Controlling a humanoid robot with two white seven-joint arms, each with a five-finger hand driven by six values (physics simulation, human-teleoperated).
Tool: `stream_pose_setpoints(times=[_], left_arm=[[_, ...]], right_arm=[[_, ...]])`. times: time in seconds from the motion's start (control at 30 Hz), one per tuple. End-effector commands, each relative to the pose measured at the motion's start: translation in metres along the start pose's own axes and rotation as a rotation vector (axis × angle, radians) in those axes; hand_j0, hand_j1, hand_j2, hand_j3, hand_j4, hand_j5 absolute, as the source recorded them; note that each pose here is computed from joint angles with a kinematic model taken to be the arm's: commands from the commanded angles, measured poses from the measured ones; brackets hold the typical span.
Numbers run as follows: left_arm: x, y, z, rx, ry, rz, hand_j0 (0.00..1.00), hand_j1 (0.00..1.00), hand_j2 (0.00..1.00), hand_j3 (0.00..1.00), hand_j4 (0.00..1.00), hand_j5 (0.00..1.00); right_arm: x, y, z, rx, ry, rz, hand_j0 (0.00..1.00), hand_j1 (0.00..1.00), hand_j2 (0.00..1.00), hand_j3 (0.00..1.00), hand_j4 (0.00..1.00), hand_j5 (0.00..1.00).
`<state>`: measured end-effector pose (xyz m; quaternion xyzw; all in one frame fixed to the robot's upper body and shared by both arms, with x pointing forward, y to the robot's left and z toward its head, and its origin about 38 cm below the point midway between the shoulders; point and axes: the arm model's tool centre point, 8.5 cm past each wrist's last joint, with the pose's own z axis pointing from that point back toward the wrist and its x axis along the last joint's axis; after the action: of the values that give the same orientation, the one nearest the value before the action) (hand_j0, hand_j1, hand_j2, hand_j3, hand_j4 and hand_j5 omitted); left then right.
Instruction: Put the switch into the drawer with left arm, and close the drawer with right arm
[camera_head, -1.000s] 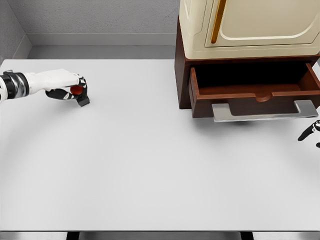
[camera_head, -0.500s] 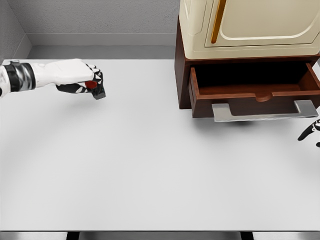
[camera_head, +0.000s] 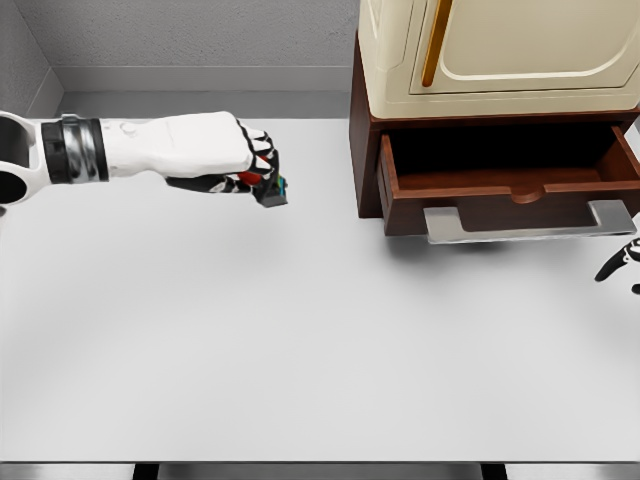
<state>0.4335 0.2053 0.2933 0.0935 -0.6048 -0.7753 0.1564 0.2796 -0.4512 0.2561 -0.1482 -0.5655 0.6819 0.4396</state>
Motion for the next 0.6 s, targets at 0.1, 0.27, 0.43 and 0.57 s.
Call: stream_pose_setpoints(times=[0.1,0.27,0.43,0.57], left_arm=[[0.009,0.024,-0.013,0.072,-0.063,0.008,0.35,0.35,0.35,0.35,0.35,0.35],[0.022,0.046,-0.038,0.088,-0.129,-0.037,0.35,0.35,0.35,0.35,0.35,0.35],[0.036,0.069,-0.061,0.118,-0.197,-0.067,0.35,0.35,0.35,0.35,0.35,0.35],[0.045,0.09,-0.085,0.136,-0.242,-0.094,0.35,0.35,0.35,0.35,0.35,0.35]], right_arm=[[0.0,-0.001,0.0,-0.003,-0.001,-0.005,0.59,0.59,0.59,0.59,0.59,0.59],[0.0,-0.001,0.0,-0.003,-0.001,-0.005,0.59,0.59,0.59,0.59,0.59,0.59],[0.0,-0.001,0.0,-0.003,-0.001,-0.005,0.55,0.55,0.55,0.55,0.55,0.55],[0.0,-0.001,0.0,-0.004,-0.002,-0.006,0.51,0.51,0.51,0.51,0.51,0.51]])
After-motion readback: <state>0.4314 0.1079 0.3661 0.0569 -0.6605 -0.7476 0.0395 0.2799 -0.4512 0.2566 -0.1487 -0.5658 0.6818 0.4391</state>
